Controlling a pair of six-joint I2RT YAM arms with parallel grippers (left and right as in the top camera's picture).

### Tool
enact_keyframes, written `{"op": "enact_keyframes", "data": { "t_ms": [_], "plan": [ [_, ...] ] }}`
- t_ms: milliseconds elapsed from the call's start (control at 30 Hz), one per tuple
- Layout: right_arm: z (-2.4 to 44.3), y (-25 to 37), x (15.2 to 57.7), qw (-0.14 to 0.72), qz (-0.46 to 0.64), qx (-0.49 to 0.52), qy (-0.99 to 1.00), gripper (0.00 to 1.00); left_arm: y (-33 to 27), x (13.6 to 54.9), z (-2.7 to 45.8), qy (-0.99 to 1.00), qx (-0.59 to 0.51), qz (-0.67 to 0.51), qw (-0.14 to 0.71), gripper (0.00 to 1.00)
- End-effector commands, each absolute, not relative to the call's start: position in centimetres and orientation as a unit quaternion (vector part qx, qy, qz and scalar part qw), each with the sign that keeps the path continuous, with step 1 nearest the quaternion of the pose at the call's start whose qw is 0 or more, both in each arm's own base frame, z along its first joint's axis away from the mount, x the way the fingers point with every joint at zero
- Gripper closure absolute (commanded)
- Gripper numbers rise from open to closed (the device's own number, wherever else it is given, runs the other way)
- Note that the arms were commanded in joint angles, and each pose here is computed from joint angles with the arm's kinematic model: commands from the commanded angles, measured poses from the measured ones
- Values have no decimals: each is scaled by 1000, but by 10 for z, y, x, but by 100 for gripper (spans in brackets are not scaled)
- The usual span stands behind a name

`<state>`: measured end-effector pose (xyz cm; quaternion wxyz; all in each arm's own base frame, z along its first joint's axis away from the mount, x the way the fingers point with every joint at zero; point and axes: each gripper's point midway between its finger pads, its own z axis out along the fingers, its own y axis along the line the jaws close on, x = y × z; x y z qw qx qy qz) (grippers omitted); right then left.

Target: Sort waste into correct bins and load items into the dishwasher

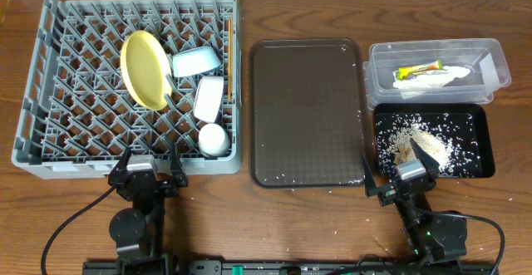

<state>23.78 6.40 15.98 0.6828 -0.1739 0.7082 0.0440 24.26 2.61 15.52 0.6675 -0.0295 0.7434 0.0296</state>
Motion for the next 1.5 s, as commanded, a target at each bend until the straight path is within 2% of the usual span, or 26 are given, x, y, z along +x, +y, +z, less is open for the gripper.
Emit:
{"op": "enact_keyframes", "data": {
  "t_ms": [0, 1133, 1467],
  "plan": [
    [160, 61, 238, 684, 41, -168, 709, 1, 24, 243, 139, 756, -21, 27, 654, 8],
    [160, 61, 238, 684, 42, -168, 709, 1, 23, 243, 140, 755, -21, 27, 655, 8],
    [160, 61, 238, 684, 42, -168, 709, 1, 11, 245, 151, 740, 8, 27, 672, 8]
  ]
}}
